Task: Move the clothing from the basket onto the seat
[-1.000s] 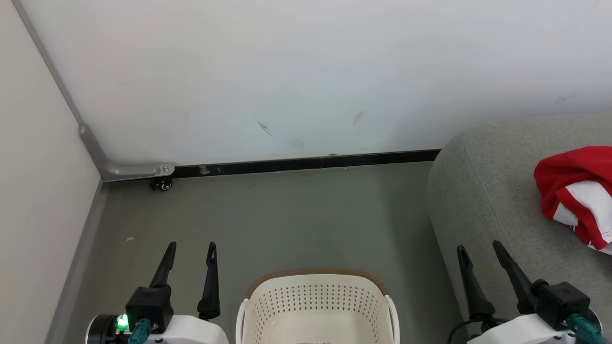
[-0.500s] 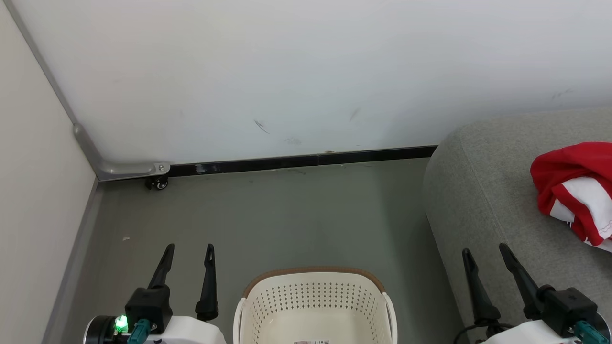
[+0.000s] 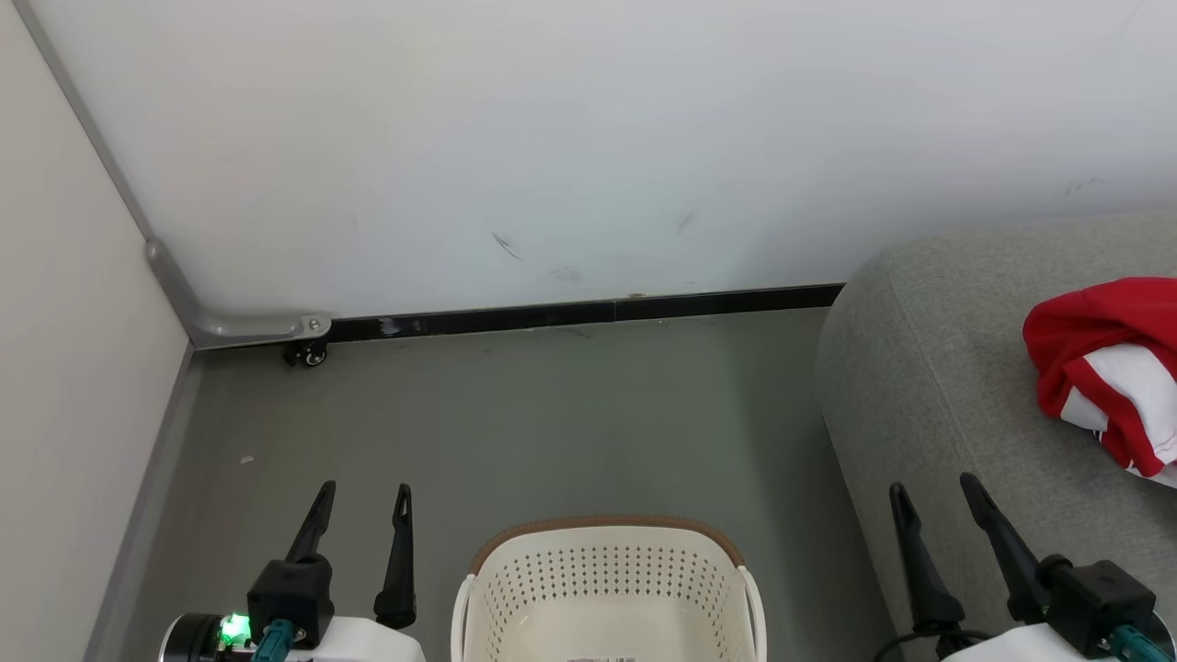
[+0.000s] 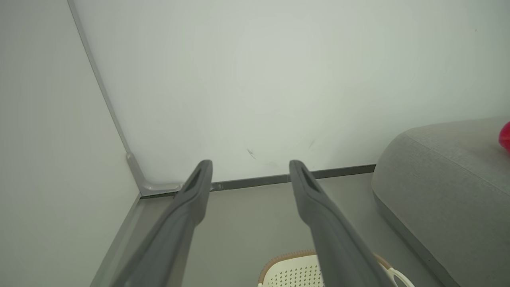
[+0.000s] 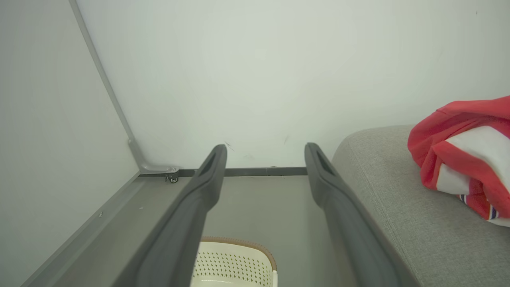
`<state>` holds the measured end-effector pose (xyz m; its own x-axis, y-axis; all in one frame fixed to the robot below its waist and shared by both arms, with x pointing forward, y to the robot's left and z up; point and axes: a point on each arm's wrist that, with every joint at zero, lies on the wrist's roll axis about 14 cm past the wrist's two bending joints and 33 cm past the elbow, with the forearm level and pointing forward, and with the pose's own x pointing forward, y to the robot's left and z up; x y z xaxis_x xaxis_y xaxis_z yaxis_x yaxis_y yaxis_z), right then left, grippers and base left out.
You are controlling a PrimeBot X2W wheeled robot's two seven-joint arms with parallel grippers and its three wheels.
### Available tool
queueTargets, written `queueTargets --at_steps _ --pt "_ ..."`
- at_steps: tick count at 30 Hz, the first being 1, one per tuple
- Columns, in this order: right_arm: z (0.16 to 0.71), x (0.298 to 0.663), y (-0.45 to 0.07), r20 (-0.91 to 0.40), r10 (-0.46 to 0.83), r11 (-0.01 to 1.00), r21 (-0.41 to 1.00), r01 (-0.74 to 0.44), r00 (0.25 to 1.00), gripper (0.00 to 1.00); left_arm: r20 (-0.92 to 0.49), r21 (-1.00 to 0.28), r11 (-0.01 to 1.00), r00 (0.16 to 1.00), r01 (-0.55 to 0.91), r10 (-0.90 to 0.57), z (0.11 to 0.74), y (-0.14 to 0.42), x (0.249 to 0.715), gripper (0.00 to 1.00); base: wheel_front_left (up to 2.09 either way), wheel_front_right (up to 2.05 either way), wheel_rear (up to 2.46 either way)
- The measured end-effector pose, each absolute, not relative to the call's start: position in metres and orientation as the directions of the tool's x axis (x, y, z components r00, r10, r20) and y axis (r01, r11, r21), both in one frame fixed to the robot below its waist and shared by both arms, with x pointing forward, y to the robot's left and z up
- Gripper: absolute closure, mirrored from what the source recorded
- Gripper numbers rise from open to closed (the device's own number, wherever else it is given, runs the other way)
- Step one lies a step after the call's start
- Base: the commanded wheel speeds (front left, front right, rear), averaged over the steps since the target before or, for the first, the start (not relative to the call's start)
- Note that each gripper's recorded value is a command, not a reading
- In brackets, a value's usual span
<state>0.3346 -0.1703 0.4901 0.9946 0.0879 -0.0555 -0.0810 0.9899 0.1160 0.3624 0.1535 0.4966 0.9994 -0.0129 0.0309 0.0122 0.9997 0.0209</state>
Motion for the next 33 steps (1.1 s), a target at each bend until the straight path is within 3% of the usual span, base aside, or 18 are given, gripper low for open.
queueTargets --at_steps 33 --pt "0.486 0.332 -0.167 -0.074 0.096 0.986 0.144 -0.085 0.993 0.00 0.007 0.029 0.999 0.999 -0.034 0.034 0.489 0.169 0.363 0.00 0.00 0.00 0.00"
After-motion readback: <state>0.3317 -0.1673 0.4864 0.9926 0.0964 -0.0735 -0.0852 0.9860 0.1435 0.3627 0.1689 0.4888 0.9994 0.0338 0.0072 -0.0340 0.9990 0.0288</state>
